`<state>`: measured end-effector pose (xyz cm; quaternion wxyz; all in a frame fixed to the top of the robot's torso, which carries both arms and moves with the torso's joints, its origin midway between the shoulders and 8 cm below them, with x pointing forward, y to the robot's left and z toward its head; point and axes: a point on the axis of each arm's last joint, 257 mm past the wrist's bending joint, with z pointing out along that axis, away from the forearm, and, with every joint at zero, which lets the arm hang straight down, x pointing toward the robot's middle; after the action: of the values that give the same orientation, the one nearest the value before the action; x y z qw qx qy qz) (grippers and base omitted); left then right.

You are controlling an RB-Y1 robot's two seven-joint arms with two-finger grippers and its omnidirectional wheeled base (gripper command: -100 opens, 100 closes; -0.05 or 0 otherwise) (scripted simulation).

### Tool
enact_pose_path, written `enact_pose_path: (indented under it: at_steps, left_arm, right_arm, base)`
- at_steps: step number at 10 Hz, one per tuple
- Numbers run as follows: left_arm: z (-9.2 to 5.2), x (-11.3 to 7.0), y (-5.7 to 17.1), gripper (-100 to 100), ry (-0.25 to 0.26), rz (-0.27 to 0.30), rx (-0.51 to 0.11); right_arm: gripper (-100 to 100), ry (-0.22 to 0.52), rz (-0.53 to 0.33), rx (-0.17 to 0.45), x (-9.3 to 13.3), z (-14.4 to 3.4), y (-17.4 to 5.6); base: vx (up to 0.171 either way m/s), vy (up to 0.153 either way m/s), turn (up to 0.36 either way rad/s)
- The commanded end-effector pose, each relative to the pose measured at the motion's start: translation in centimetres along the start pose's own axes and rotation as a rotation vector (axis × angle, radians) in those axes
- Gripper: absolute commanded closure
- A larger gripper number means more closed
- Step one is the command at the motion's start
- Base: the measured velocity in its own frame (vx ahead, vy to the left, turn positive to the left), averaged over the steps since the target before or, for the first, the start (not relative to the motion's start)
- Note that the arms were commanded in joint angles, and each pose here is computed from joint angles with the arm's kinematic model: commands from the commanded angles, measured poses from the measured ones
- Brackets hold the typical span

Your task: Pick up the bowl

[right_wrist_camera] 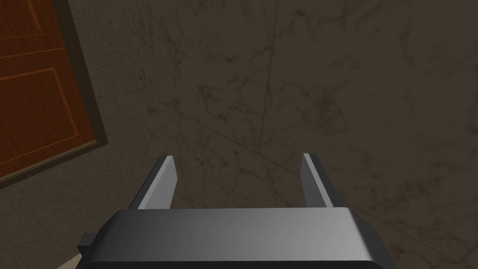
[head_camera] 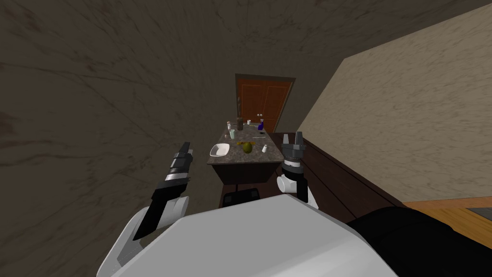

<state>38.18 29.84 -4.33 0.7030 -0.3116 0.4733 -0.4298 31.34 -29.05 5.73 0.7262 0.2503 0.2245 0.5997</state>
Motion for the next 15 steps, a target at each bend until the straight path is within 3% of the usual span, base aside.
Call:
enact_pose_path:
  at_steps: [1, 15]
  left_arm:
    - [0.1, 0.1, 0.6, -100, 0.005, 0.004, -0.029]
    - [-0.3, -0.6, 8.2, -100, 0.026, 0.031, -0.338]
  right_arm:
    - [0, 0.000, 0.000, 0.000, 0.0, 0.0, 0.0]
    - [0, 0.000, 0.000, 0.000, 0.0, 0.0, 0.0]
  base:
    - [0.011, -0.021, 0.000]
    - [0.015, -0.019, -0.008]
